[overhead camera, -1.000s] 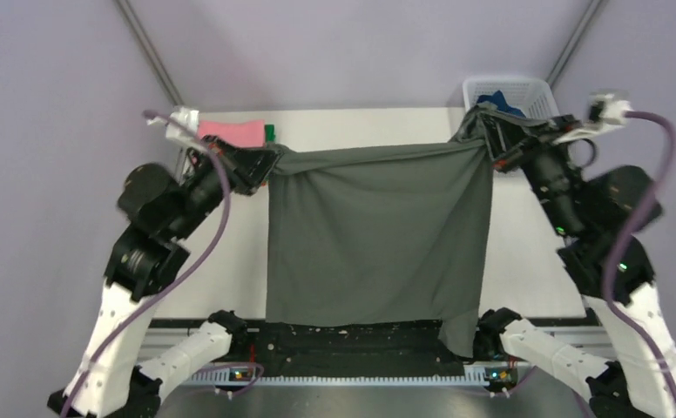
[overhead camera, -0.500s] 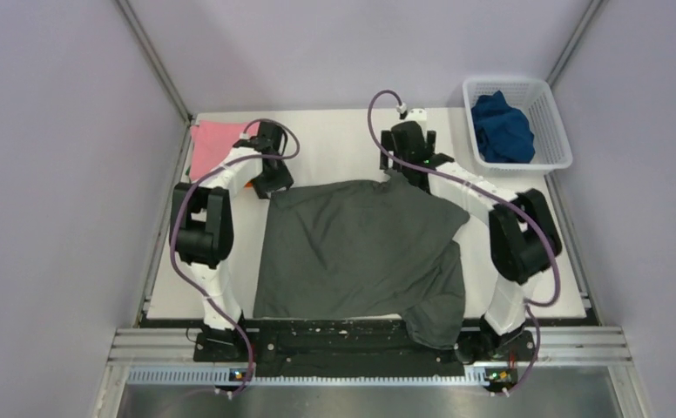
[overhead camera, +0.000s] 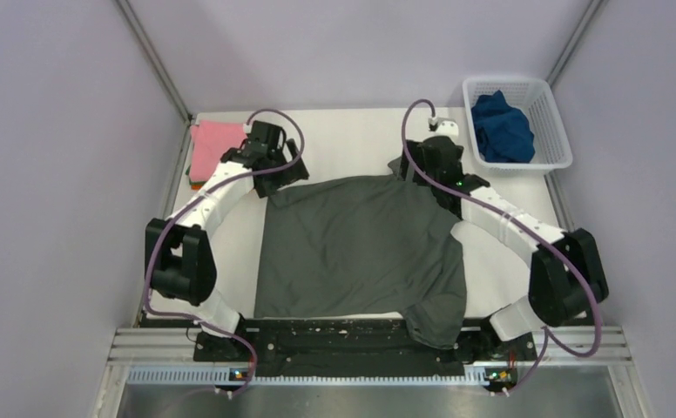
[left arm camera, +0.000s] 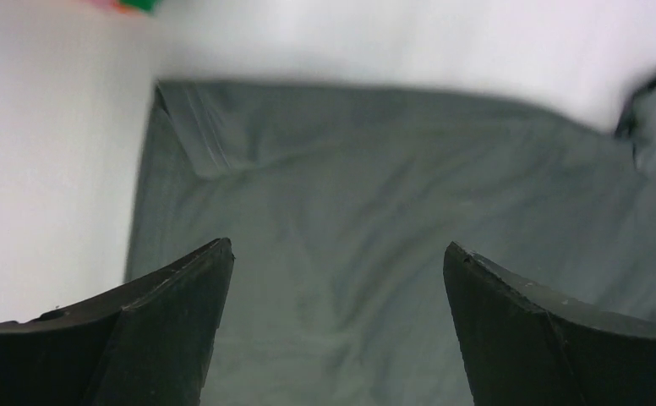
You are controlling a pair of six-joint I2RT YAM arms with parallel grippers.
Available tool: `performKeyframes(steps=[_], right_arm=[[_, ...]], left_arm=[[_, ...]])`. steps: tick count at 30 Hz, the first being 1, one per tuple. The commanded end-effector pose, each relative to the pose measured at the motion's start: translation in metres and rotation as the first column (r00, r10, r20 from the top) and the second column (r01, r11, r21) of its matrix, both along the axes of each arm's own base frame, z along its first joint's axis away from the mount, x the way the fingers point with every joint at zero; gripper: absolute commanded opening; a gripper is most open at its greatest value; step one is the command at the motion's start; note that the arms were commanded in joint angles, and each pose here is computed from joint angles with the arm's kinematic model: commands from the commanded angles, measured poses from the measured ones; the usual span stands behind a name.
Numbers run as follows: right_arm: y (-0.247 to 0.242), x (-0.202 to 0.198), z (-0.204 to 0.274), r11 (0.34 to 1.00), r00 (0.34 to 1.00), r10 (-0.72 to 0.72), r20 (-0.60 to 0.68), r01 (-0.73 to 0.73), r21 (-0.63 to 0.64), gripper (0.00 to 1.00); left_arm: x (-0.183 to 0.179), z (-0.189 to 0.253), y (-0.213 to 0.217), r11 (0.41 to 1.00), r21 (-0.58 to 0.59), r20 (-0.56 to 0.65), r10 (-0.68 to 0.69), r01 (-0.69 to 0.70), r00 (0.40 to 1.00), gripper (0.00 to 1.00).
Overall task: Fold and stack the t-shirts
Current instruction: Flatten out the tshirt
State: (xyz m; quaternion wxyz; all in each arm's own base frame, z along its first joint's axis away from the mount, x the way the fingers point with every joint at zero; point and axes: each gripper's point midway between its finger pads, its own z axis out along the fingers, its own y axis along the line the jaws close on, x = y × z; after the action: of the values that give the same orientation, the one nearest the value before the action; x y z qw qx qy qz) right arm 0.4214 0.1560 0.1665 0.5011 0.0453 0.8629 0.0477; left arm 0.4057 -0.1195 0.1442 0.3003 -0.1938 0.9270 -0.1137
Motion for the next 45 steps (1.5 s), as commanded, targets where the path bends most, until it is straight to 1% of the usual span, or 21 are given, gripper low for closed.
performKeyframes(steps=[1, 3, 5, 8, 10, 11, 14, 18, 21, 24, 27, 30, 33, 36, 38, 39, 41, 43, 45], right_arm=[[-0.005, -0.032, -0.003, 0.994, 0.999, 0.037, -0.013, -0.035, 0.100, 0.99], [-0.009, -0.049, -0.021, 0.991, 0.997, 0.056, -0.058, -0.048, 0.127, 0.99], [-0.016, -0.060, -0.037, 0.991, 0.995, 0.049, -0.089, -0.038, 0.128, 0.99], [-0.025, -0.065, -0.052, 0.991, 0.992, 0.040, -0.118, -0.024, 0.132, 0.99], [-0.030, -0.067, -0.061, 0.990, 0.989, 0.034, -0.143, -0.014, 0.139, 0.99], [-0.031, -0.067, -0.065, 0.989, 0.988, 0.031, -0.149, -0.010, 0.144, 0.99], [-0.033, -0.067, -0.079, 0.988, 0.984, 0.035, -0.172, -0.009, 0.154, 0.99], [-0.040, -0.065, -0.097, 0.988, 0.976, 0.023, -0.215, 0.010, 0.152, 0.99], [-0.043, -0.064, -0.107, 0.989, 0.971, 0.016, -0.237, 0.020, 0.146, 0.99], [-0.046, -0.063, -0.115, 0.990, 0.966, 0.011, -0.260, 0.026, 0.139, 0.99], [-0.049, -0.063, -0.118, 0.989, 0.963, 0.008, -0.270, 0.032, 0.141, 0.98], [-0.053, -0.063, -0.117, 0.990, 0.963, -0.006, -0.268, 0.043, 0.133, 0.98], [-0.057, -0.066, -0.116, 0.991, 0.963, -0.021, -0.268, 0.055, 0.120, 0.99], [-0.062, -0.070, -0.113, 0.989, 0.962, -0.051, -0.268, 0.085, 0.117, 0.99], [-0.067, -0.075, -0.108, 0.985, 0.960, -0.087, -0.266, 0.123, 0.121, 0.99], [-0.071, -0.079, -0.105, 0.982, 0.959, -0.107, -0.264, 0.144, 0.124, 0.99], [-0.078, -0.088, -0.102, 0.972, 0.954, -0.145, -0.264, 0.186, 0.140, 0.99], [-0.082, -0.098, -0.097, 0.963, 0.954, -0.160, -0.254, 0.207, 0.172, 0.99], [-0.082, -0.108, -0.093, 0.952, 0.957, -0.157, -0.245, 0.212, 0.219, 0.99]], left_arm=[[-0.029, -0.004, -0.042, 0.984, -0.085, 0.013, -0.158, 0.159, 0.987, 0.99], [-0.037, -0.015, -0.050, 0.980, -0.081, -0.008, -0.181, 0.180, 0.983, 0.99], [-0.040, -0.027, -0.053, 0.979, -0.074, -0.033, -0.190, 0.187, 0.981, 0.99], [-0.036, -0.045, -0.054, 0.980, -0.061, -0.069, -0.194, 0.190, 0.979, 0.99], [-0.027, -0.057, -0.050, 0.985, -0.022, -0.087, -0.172, 0.171, 0.981, 0.99], [-0.019, -0.063, -0.042, 0.989, 0.027, -0.094, -0.140, 0.143, 0.986, 0.99], [0.007, -0.071, -0.027, 0.988, 0.126, -0.088, -0.074, 0.085, 0.993, 0.99], [0.029, -0.092, -0.021, 0.984, 0.162, -0.138, -0.051, 0.073, 0.989, 0.99], [0.052, -0.095, -0.010, 0.977, 0.208, -0.112, -0.018, 0.041, 0.994, 0.99], [0.087, -0.088, 0.007, 0.976, 0.215, -0.048, 0.030, -0.019, 0.998, 0.99], [0.129, -0.069, 0.024, 0.983, 0.169, 0.030, 0.073, -0.077, 0.997, 0.99], [0.158, -0.037, 0.020, 0.991, 0.126, 0.105, 0.032, -0.045, 0.994, 0.99], [0.171, -0.004, 0.009, 0.997, 0.078, 0.180, 0.003, -0.017, 0.984, 0.99], [0.159, 0.015, -0.007, 0.999, 0.009, 0.190, -0.033, 0.032, 0.981, 0.99], [0.136, 0.008, -0.019, 0.998, -0.006, 0.159, -0.066, 0.068, 0.985, 0.99], [0.122, 0.013, -0.026, 0.996, -0.004, 0.158, -0.087, 0.089, 0.984, 0.99], [0.090, 0.001, -0.040, 0.992, 0.005, 0.124, -0.123, 0.123, 0.985, 0.99], [0.062, -0.011, -0.055, 0.987, 0.004, 0.120, -0.158, 0.159, 0.980, 0.99], [0.039, -0.022, -0.067, 0.983, -0.022, 0.118, -0.178, 0.182, 0.977, 0.99]])
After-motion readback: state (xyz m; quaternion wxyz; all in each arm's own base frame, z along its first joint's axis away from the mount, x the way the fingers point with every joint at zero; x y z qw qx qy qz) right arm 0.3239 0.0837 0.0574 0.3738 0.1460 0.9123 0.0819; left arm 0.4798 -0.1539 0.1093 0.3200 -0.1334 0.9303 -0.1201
